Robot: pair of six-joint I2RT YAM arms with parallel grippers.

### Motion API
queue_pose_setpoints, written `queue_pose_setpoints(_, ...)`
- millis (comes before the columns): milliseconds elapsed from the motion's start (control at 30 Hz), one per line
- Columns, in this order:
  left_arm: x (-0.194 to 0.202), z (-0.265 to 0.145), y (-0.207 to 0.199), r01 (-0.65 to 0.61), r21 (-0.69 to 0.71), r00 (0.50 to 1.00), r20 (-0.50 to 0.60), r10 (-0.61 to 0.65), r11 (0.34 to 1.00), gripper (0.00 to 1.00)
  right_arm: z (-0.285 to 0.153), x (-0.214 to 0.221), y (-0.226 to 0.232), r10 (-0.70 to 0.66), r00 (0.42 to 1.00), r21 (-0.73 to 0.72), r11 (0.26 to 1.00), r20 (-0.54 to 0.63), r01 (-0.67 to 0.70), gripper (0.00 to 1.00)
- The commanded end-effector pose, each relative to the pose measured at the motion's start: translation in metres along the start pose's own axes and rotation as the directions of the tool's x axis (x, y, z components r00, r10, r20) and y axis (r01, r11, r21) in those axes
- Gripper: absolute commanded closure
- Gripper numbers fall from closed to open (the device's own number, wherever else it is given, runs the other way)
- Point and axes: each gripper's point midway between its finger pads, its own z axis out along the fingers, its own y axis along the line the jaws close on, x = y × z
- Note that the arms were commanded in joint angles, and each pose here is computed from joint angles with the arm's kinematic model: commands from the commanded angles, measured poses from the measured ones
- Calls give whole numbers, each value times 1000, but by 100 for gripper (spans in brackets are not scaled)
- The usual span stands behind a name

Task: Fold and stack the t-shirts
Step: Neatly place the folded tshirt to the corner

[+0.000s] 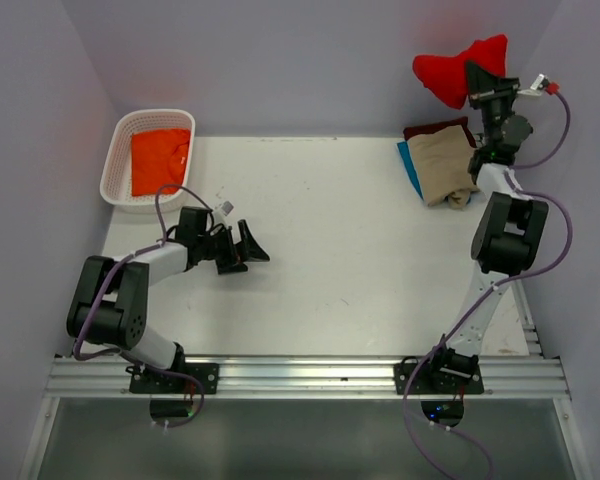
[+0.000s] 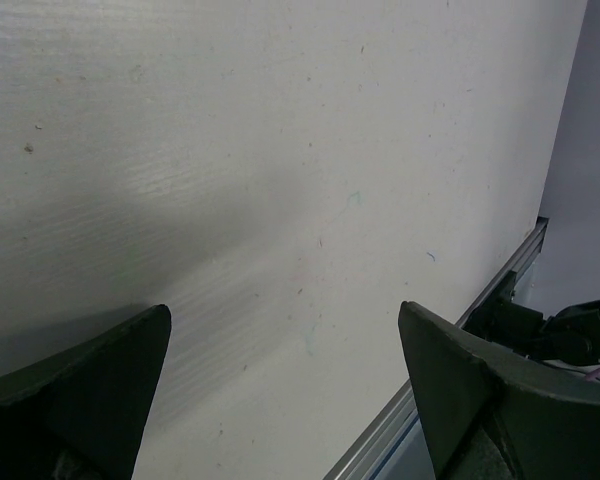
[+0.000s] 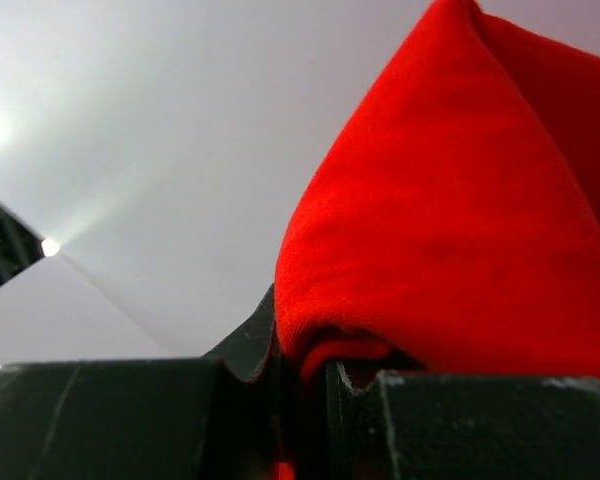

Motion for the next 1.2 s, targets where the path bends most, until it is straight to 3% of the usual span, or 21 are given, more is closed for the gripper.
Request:
queue_pose_setpoints(0, -18, 2, -11, -41, 54, 998, 43, 39, 998, 0, -41, 41, -77, -10, 999, 193, 981, -35, 17, 100)
queue_pose_setpoints(67, -14, 4, -8, -26, 58, 999, 30, 24, 998, 0, -72, 53, -105, -71, 997, 311, 947, -38, 79, 100)
queue_pose_setpoints(100, -11, 5, -7, -23, 63, 1000, 22, 22, 998, 0, -109, 73, -138, -47, 996, 429, 900, -77, 76, 100)
queue_pose_setpoints(267, -6, 2, -10, -22, 81, 1000, 22, 20, 996, 0, -194, 106, -173, -36, 993, 599, 795, -113, 97, 100)
queue_pose_setpoints(433, -8, -3, -15, -38, 84, 999, 36, 35, 996, 0, -176, 95, -137, -29, 995, 537, 840, -95, 76, 100)
queue_pose_setpoints(633, -7, -3, -14, -36, 82, 999, 38, 33, 996, 0, -92, 54, -56, -58, 998, 324, 944, -37, 67, 100)
queue_pose_setpoints(667, -7, -3, -14, -35, 82, 999, 38, 32, 996, 0, -65, 38, -27, -56, 998, 227, 972, -1, 55, 100)
queue_pose_setpoints(767, -8, -2, -15, -34, 86, 999, 33, 31, 996, 0, -23, 12, 3, -72, 995, 116, 991, 67, 64, 100)
queue_pose_setpoints(833, -10, -3, -17, -39, 90, 999, 36, 35, 995, 0, -12, 7, -28, -67, 994, 187, 981, 92, 49, 100)
queue_pose_setpoints(967, -12, -8, -21, -55, 83, 998, 42, 52, 995, 0, 6, -6, -48, -67, 984, 218, 975, 167, 29, 100)
queue_pose_setpoints(1167, -9, -13, -21, -61, 62, 998, 25, 60, 996, 0, -44, 21, -137, -139, 981, 459, 887, 138, 62, 100)
